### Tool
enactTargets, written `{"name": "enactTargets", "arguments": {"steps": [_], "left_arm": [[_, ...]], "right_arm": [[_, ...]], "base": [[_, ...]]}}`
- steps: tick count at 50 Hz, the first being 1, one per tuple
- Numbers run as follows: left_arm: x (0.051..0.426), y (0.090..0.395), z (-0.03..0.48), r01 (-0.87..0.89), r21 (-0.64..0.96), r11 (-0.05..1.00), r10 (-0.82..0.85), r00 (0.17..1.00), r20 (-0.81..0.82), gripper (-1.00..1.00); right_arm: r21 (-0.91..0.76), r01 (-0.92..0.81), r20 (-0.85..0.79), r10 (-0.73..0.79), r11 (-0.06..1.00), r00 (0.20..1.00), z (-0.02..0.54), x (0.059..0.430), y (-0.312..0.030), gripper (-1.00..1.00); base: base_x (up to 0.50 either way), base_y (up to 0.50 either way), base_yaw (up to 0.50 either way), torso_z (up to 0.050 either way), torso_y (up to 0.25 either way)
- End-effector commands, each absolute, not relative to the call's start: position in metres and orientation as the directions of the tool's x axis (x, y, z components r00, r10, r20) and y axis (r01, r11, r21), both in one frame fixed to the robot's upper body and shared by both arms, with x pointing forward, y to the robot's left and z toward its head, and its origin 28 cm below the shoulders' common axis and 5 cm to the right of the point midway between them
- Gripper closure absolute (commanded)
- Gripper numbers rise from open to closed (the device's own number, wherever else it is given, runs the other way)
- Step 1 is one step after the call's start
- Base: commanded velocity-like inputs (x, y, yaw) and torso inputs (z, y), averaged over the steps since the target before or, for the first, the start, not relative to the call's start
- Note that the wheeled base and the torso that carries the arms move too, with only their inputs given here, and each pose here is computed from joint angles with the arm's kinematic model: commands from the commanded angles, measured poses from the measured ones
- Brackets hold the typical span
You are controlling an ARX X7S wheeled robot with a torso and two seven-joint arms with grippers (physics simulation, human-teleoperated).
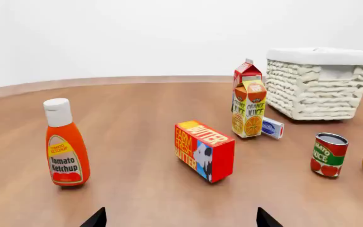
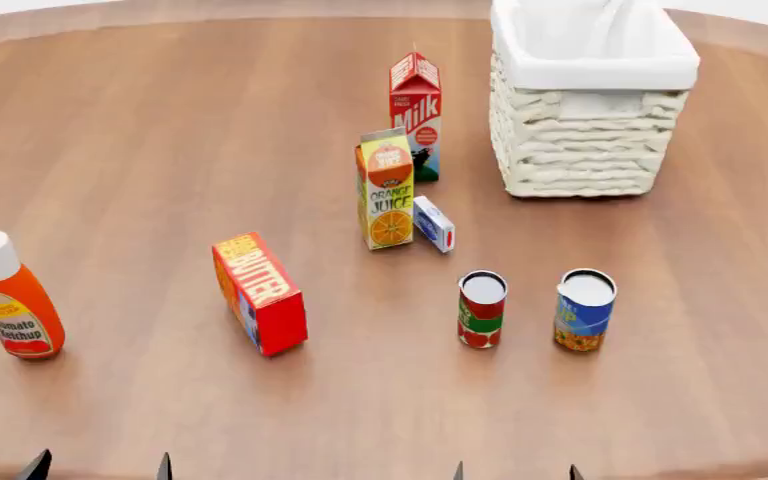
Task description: Pick up the tomato sauce, and put it in the basket.
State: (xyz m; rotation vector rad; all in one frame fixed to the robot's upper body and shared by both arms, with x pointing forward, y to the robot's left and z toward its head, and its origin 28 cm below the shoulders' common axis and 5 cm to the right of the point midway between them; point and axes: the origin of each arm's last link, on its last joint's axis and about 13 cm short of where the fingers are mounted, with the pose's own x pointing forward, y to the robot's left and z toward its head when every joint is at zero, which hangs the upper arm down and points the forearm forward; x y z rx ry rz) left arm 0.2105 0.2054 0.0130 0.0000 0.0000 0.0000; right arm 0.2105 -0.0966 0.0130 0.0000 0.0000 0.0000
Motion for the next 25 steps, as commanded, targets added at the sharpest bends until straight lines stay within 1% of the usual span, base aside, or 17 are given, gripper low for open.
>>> {"name": "enactTargets", "arguments": {"steps": [1,2,6,9,12,16,19,21,22,25], "left_arm": [[0.209,0.202,0.013,0.018,-0.006,1.000,-0.018,1.000,-0.003,-1.00],[0.208,0.200,0.013,0.029,0.013,0.999,-0.029,1.000,0.006,-1.00],[0.208,0.201,0.014,0.013,-0.004,1.000,-0.012,1.000,0.005,-1.00],[0.208,0.201,0.015,-0.013,0.015,1.000,0.013,1.000,0.006,-1.00],[0.209,0.201,0.014,-0.015,0.007,1.000,0.015,1.000,-0.010,-1.00],[0.208,0.200,0.019,-0.005,-0.009,1.000,0.005,1.000,0.013,-1.00],[0.207,0.199,0.030,0.002,-0.013,1.000,-0.002,0.999,0.044,-1.00],[0.205,0.199,0.037,0.034,-0.094,0.995,-0.031,0.999,0.033,-1.00],[0.203,0.198,0.044,0.040,-0.066,0.997,-0.036,0.997,0.069,-1.00],[0.201,0.197,0.055,0.056,-0.061,0.997,-0.049,0.993,0.103,-1.00]], "right_arm": [[-0.022,0.001,0.000,-0.001,1.000,1.000,0.014,0.211,-0.096,-1.00],[-0.017,0.002,0.004,-0.002,1.000,1.000,0.014,0.212,-0.097,-1.00],[-0.026,0.021,0.001,-0.021,0.999,1.000,0.014,0.211,-0.099,-1.00],[-0.026,0.030,0.004,-0.030,0.999,1.000,0.015,0.211,-0.099,-1.00],[-0.027,0.039,0.001,-0.039,0.999,0.999,0.015,0.212,-0.099,-1.00],[-0.025,0.059,0.004,-0.059,0.998,0.998,0.018,0.212,-0.100,-1.00],[-0.032,0.083,0.009,-0.083,0.996,0.997,0.025,0.212,-0.100,-1.00],[-0.031,0.088,0.008,-0.087,0.996,0.996,0.030,0.212,-0.099,-1.00],[-0.029,0.095,0.021,-0.094,0.995,0.995,0.035,0.212,-0.098,-1.00],[-0.036,0.092,0.041,-0.091,0.995,0.995,0.045,0.212,-0.096,-1.00]], "base": [[0.00,0.00,0.00,0.000,0.000],[0.00,0.00,0.00,0.000,0.000],[0.00,0.00,0.00,0.000,0.000],[0.00,0.00,0.00,0.000,0.000],[0.00,0.00,0.00,0.000,0.000],[0.00,0.00,0.00,0.000,0.000],[0.00,0.00,0.00,0.000,0.000],[0.00,0.00,0.00,0.000,0.000],[0.00,0.00,0.00,0.000,0.000],[0.00,0.00,0.00,0.000,0.000]]}}
